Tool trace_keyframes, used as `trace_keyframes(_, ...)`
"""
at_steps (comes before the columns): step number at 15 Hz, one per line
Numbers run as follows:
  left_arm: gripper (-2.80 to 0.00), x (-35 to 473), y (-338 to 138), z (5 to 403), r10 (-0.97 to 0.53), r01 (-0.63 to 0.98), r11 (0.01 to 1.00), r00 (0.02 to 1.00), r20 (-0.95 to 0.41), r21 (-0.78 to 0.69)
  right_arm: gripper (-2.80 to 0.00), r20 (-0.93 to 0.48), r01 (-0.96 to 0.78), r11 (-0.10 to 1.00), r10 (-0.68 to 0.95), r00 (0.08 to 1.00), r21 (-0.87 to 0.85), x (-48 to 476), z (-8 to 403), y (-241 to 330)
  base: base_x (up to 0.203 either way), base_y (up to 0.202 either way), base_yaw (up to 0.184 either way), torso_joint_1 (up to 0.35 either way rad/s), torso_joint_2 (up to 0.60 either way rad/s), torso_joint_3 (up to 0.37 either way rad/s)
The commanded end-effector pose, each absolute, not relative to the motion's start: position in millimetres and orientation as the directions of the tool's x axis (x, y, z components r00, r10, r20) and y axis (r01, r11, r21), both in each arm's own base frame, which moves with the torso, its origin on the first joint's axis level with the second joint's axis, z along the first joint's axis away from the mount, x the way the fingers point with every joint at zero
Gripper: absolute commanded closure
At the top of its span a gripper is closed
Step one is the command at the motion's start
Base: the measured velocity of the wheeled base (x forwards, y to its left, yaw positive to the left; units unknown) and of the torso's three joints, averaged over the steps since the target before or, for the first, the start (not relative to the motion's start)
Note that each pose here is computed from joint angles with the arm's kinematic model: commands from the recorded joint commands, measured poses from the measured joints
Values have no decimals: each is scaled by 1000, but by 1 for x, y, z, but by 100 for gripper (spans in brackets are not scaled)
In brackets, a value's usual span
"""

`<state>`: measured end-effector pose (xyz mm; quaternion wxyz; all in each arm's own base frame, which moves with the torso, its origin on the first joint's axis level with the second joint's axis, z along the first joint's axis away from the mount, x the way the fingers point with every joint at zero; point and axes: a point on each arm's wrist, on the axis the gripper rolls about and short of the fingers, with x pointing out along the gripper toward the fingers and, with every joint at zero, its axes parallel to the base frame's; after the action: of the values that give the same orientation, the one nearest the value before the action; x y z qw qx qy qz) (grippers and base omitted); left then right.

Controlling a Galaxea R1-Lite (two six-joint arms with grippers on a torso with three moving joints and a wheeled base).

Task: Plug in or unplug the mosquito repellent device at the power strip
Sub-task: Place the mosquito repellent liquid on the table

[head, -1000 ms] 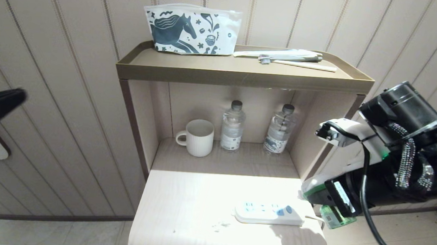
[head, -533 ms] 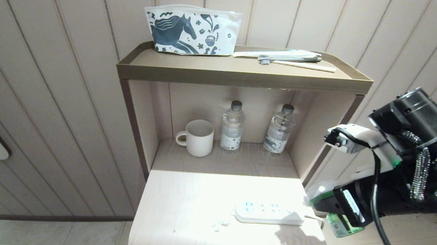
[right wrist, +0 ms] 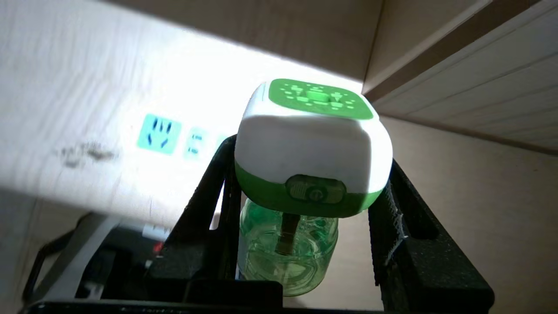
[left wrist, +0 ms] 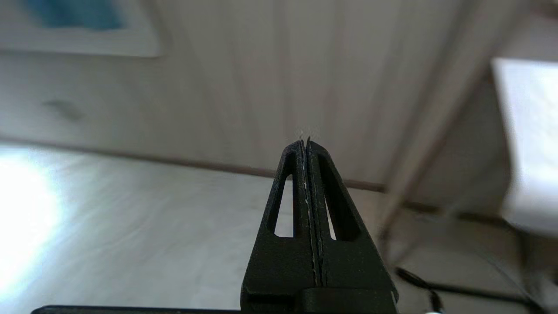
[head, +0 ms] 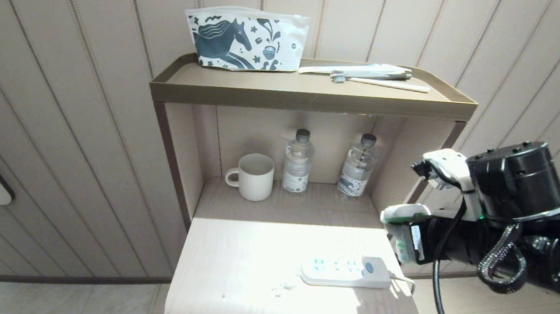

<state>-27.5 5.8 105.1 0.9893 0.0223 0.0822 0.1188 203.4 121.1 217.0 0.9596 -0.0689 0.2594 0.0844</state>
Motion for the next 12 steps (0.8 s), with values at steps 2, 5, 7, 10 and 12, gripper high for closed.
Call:
trace_keyframes(2,0,-32,3,83,98,-97,995,989,-108,15,0,-330,-161,986,139,933,-40,203,214,128,0,0,0,0,0,0)
trace_keyframes(5,0,-32,3,84,100,-98,995,991,-85,24,0,-269,-121,993,111,957,-19,206,205,130,0,0,0,0,0,0)
trace_keyframes(7,0,-28,3,86,101,-99,989,995,-7,113,0,-255,-90,996,80,963,-28,208,196,135,0,0,0,0,0,0)
trace_keyframes(10,0,-27,2,84,73,-72,988,997,-5,139,0,-173,-50,997,40,984,-51,206,178,163,0,0,0,0,0,0)
trace_keyframes(12,0,-27,2,84,69,-68,992,998,-12,109,0,-131,-53,993,39,991,-103,201,180,170,0,0,0,0,0,0)
